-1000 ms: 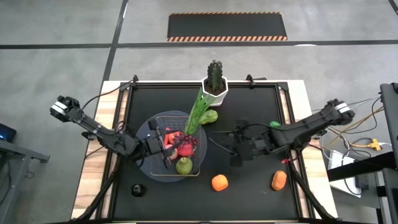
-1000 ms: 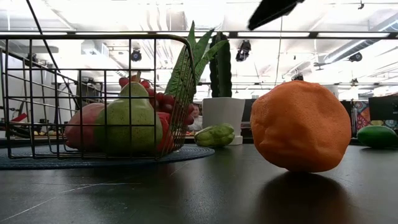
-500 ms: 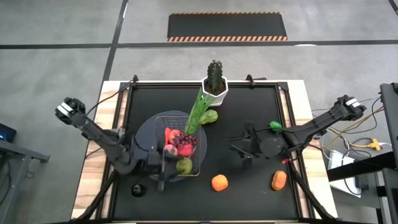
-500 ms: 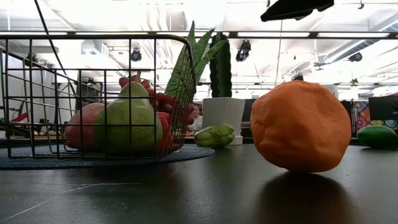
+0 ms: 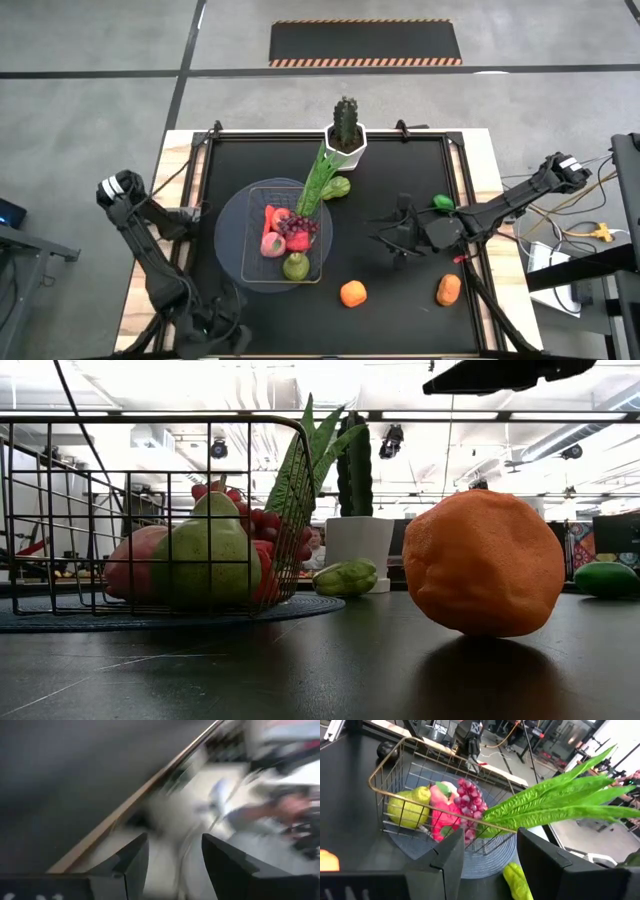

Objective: Build produce basket
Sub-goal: Put the black plum into the wire basket, then put the orange into the wire basket

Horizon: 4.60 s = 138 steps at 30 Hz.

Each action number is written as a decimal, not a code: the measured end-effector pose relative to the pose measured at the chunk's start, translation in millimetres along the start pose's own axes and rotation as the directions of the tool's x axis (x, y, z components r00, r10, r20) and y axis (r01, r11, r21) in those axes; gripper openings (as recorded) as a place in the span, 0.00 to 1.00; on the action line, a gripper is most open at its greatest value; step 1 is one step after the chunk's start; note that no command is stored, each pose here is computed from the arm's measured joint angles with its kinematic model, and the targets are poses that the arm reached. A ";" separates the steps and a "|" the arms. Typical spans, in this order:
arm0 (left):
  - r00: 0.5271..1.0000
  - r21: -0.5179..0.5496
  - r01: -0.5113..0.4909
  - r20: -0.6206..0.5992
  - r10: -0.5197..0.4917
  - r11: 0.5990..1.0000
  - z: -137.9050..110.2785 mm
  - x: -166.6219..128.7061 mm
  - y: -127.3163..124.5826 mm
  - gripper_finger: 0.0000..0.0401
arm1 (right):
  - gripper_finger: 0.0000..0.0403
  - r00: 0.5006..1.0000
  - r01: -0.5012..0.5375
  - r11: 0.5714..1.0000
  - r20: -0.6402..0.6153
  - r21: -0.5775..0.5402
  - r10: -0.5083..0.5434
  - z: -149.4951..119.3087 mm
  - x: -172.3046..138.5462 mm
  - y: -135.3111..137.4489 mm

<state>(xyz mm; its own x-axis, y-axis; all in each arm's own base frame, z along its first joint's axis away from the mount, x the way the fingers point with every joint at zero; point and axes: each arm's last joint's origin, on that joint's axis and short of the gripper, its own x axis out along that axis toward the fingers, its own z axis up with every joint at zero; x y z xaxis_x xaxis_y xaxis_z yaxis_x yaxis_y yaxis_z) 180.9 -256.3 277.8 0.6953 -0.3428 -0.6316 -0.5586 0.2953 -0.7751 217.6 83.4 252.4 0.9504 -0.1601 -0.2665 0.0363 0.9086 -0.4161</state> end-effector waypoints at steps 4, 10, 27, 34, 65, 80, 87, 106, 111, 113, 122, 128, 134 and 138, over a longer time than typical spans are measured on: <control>0.926 -0.170 -0.327 -0.255 0.279 0.929 -10.2 12.3 19.4 0.41 | 0.41 1.000 -0.003 1.000 -0.007 0.013 0.003 -2.2 0.1 0.7; 0.780 -0.303 -0.626 -0.234 0.581 0.719 -3.7 14.5 47.7 0.41 | 0.41 1.000 -0.004 1.000 -0.011 0.022 0.004 -2.6 0.1 0.9; 0.652 -0.262 -0.745 -0.091 0.753 0.613 10.4 11.3 70.4 0.72 | 0.39 1.000 -0.006 1.000 -0.010 0.020 0.007 -2.6 0.1 1.0; 0.623 -0.258 -0.765 -0.061 0.780 0.590 13.6 18.0 88.5 0.84 | 0.40 1.000 -0.007 1.000 -0.013 0.020 0.008 -3.0 0.1 1.1; 0.821 0.100 -0.552 -0.107 0.561 0.828 -4.8 22.2 29.9 0.58 | 0.37 1.000 -0.006 1.000 -0.014 0.028 0.006 -3.2 0.1 1.1; 0.773 0.575 -0.442 0.633 -0.032 0.689 62.3 -33.8 -82.7 0.58 | 0.35 1.000 -0.006 0.999 -0.015 0.036 0.007 -3.4 0.2 1.2; 0.708 0.440 -0.654 0.641 0.295 0.616 146.5 -38.8 -51.5 0.58 | 0.36 1.000 -0.008 0.999 -0.019 0.041 0.009 -4.0 0.2 1.4; 0.519 0.237 -0.854 0.458 0.722 0.464 246.5 -16.7 48.3 0.58 | 0.36 0.999 -0.011 0.999 -0.033 0.049 0.012 -5.6 0.1 1.8; 0.516 0.231 -0.856 0.462 0.722 0.463 246.7 -16.4 48.4 0.58 | 0.36 0.999 -0.011 0.999 -0.034 0.049 0.012 -5.6 0.1 1.8; 0.512 0.232 -0.858 0.462 0.724 0.459 246.8 -15.5 48.9 0.59 | 0.36 0.999 -0.011 0.999 -0.034 0.049 0.012 -5.6 0.1 1.8; 0.508 0.240 -0.861 0.462 0.727 0.449 246.7 -15.2 49.9 0.74 | 0.36 0.999 -0.012 0.996 -0.033 0.092 0.015 -5.6 0.1 1.9; 0.517 0.276 -0.856 0.459 0.722 0.438 246.7 -16.6 47.4 0.78 | 0.36 0.998 -0.064 0.982 -0.011 0.178 0.067 -1.2 -0.4 2.1; 0.583 0.334 -0.812 0.491 0.647 0.478 242.7 -27.9 23.3 0.78 | 0.36 0.974 -0.206 0.939 -0.034 0.276 0.223 6.8 -2.9 3.1; 0.626 0.368 -0.774 0.566 0.536 0.515 231.7 -34.0 0.6 0.78 | 0.36 0.947 -0.261 0.895 -0.084 0.363 0.310 6.8 -5.4 4.5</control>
<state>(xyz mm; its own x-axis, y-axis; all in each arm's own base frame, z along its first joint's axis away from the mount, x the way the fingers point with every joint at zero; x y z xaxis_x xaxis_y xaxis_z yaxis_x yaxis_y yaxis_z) 261.7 -37.8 302.0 0.3918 0.4485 -0.8033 -0.6592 0.7460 0.0949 214.7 90.9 257.9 0.8852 0.0978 -0.4548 -0.1034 0.9946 0.0126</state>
